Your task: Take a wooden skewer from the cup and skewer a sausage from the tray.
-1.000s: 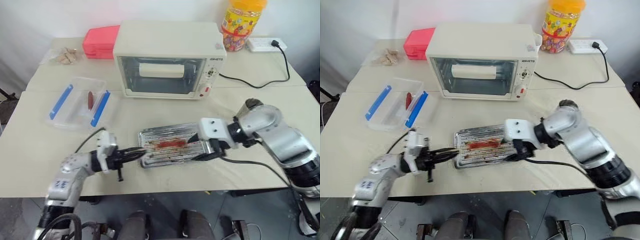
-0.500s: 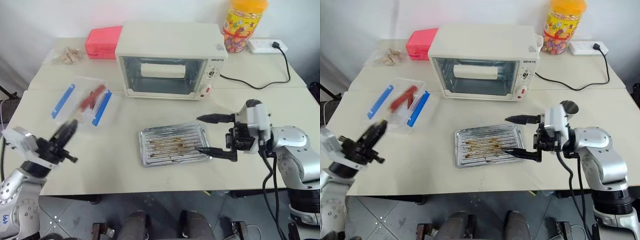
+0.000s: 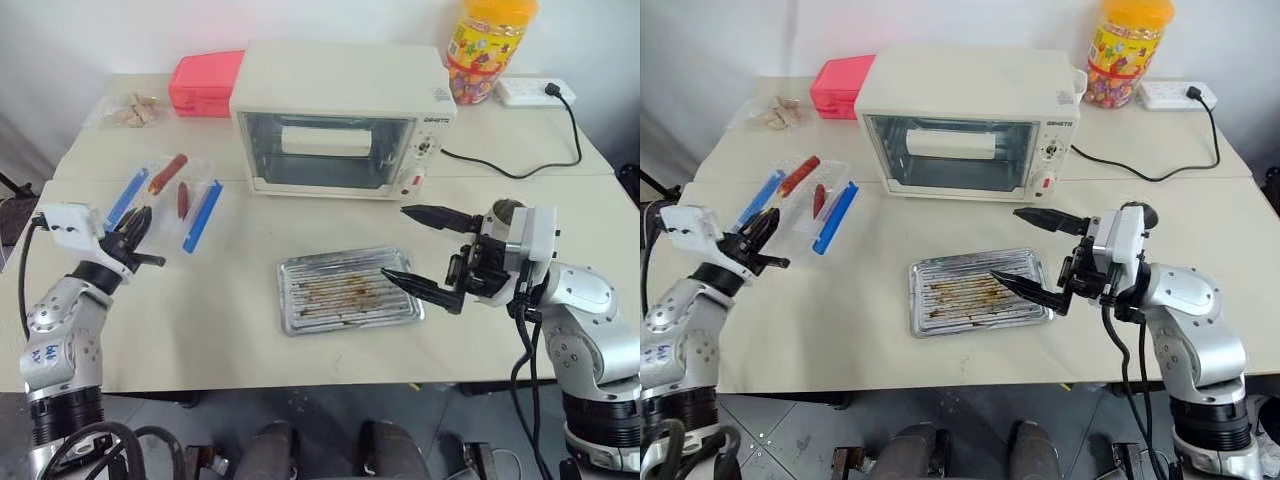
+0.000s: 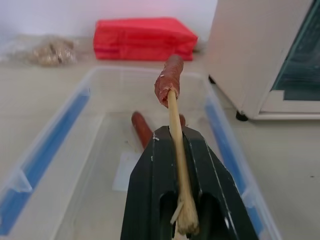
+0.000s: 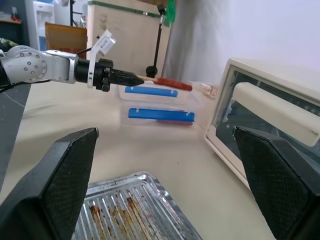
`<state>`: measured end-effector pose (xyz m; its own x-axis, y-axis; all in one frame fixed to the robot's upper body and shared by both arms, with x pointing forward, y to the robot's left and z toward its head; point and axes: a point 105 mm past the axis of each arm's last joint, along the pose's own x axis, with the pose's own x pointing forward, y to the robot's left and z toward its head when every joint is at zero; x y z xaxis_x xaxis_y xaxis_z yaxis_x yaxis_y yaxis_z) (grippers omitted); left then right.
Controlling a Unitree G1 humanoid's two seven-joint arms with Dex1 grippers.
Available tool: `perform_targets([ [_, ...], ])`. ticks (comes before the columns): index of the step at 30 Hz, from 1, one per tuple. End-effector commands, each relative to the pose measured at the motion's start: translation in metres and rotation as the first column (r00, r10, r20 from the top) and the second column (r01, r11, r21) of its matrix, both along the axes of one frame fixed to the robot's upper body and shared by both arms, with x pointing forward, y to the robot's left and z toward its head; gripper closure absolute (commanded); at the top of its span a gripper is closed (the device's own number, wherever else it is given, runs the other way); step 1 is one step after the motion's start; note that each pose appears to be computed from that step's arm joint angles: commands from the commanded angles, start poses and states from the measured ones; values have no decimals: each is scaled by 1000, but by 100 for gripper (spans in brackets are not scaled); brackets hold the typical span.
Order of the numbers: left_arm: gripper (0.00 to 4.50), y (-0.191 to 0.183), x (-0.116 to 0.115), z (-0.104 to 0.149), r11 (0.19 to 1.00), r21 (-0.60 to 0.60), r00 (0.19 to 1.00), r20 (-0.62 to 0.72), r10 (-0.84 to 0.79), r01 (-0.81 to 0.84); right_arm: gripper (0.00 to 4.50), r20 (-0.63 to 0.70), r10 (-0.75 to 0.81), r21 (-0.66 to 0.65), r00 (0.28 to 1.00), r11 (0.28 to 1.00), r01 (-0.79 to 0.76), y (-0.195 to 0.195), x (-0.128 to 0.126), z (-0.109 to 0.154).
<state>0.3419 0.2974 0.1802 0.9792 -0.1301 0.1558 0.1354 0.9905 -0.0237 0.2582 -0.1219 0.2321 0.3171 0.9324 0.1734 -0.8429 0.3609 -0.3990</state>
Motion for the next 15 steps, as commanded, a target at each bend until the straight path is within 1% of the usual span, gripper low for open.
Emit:
perform_targets([
  [1, 450, 13, 2, 13, 995, 57, 996, 33, 85, -87, 2, 62, 4, -6, 998, 1000, -3, 1, -11, 10],
  [2, 450, 11, 3, 14, 997, 41, 997, 42, 70, -72, 2, 62, -2, -2, 998, 1000, 2, 1, -11, 10],
  [3, 423, 6, 3, 14, 999, 21, 998, 45, 37, -38, 0, 58, -5, 0, 998, 1000, 5, 1, -11, 10],
  [4, 394, 1, 4, 14, 1000, 29, 999, 45, 9, -10, 0, 57, -9, -3, 998, 1000, 9, 1, -11, 9],
  [5, 377, -4, 4, 14, 999, 33, 999, 44, -20, 19, 0, 54, -11, -6, 998, 1000, 11, 0, -11, 7],
  [6, 352, -5, 4, 13, 998, 50, 999, 42, -27, 25, 0, 51, -11, -8, 999, 1000, 11, 0, -12, 6],
  [10, 229, -2, 0, 15, 996, 91, 999, 44, -18, 14, 0, 40, -6, -14, 999, 1000, 6, 1, -13, 4],
  [12, 169, -7, -9, 29, 986, 156, 991, 109, -73, 55, 0, 38, -5, -25, 999, 1000, 6, -2, -14, 3],
  [14, 113, -12, -17, 40, 975, 196, 979, 156, -131, 99, 0, 35, -9, -36, 999, 999, 10, -4, -14, 3],
  [15, 81, -21, -25, 49, 952, 247, 961, 162, -223, 180, 0, 27, -18, -48, 999, 999, 20, -9, -14, 1],
])
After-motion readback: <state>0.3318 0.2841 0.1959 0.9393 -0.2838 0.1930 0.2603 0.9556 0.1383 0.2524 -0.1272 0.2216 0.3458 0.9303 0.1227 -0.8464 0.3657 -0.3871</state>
